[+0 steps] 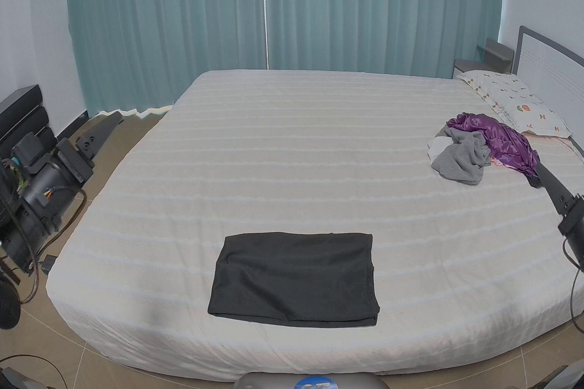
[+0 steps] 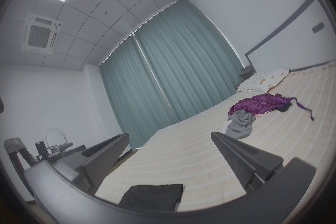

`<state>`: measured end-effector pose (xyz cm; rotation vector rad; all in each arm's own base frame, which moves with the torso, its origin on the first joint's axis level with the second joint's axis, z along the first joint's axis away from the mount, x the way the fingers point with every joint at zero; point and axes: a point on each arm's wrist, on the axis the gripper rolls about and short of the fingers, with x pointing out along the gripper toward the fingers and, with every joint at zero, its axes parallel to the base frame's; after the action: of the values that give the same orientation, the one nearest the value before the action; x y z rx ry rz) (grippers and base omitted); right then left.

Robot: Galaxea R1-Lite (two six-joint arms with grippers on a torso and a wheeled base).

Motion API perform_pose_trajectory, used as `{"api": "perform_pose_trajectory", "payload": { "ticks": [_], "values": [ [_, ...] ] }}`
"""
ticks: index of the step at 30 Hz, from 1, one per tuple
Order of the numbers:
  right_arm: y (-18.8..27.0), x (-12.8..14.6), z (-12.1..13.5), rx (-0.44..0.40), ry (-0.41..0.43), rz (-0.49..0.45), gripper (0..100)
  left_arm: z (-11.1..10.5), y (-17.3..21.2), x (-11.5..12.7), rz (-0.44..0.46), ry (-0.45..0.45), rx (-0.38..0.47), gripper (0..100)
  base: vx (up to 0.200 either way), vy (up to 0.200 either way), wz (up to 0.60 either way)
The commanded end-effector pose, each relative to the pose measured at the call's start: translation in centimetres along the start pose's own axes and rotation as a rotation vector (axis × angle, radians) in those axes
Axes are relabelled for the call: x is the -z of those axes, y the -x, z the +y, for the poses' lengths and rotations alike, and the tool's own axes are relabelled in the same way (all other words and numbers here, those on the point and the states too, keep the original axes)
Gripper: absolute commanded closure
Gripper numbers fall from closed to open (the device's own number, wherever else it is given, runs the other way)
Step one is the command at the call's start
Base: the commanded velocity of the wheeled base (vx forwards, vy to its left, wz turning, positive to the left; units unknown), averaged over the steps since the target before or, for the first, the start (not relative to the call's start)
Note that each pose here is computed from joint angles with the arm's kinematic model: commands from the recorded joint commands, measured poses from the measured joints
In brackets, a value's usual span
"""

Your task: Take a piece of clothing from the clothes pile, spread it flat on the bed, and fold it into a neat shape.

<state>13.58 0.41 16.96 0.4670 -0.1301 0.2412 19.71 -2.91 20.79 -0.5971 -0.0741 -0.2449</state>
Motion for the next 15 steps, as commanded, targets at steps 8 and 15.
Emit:
{"api": "perform_pose_trajectory", "payload": {
  "ticks": [8,15],
  "values": [
    [13.4,1.8,2.4,-0.055,0.267,0.083,0,-2.2,15.1,-1.7,-0.215,-0.262,-0.015,0,0.000,0.000,0.00],
    [18.4,2.3,3.2,-0.058,0.382,0.091,0,-2.4,21.7,-1.3,-0.303,-0.444,-0.071,0,0.000,0.000,0.00]
  ]
}}
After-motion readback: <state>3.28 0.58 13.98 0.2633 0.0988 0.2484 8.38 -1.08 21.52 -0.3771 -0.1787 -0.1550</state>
